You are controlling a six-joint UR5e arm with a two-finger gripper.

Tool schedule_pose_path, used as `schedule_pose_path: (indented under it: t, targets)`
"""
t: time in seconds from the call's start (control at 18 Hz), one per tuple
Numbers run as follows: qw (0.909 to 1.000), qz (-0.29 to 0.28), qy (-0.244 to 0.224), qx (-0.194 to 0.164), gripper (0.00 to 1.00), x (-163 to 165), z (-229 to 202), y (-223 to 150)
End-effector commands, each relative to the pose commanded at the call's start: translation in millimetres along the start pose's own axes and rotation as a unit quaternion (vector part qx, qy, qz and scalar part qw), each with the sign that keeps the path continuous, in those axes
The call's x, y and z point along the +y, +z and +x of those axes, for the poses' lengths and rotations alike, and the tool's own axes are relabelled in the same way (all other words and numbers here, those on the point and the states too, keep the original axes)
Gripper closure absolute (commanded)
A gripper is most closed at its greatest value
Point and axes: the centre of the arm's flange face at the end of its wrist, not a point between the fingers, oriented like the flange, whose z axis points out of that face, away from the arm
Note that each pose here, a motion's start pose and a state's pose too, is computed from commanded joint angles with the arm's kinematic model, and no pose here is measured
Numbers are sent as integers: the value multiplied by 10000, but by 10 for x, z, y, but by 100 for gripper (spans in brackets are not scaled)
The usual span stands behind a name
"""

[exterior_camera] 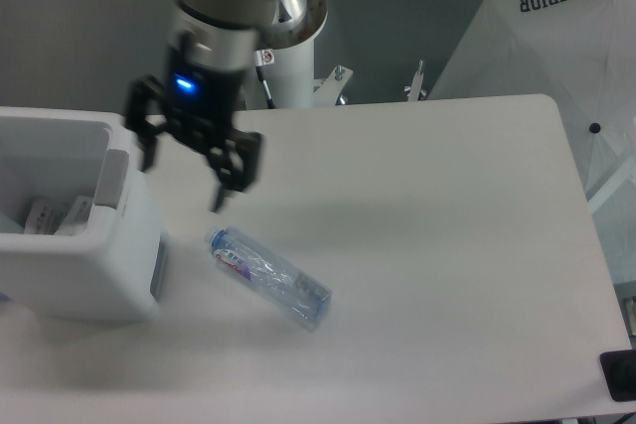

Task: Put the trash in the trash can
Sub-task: 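Move the gripper back down to the clear plastic bottle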

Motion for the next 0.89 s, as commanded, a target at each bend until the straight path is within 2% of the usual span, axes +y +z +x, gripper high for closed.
schedule_pose_path:
  t: [0.22,0.28,0.39,0.56,0.89]
  targets:
    - [9976,-249,-637,98,0,189,-437,328]
    - [9948,-388,-944,52,0,223,-510,443]
    - [9830,-788,-1639,-266,0,300,-666,665]
    - [9630,-1071,-2439,-419,0,375,-837,968]
    - [9424,-1521,-2947,-441,0,424,-811,1540]
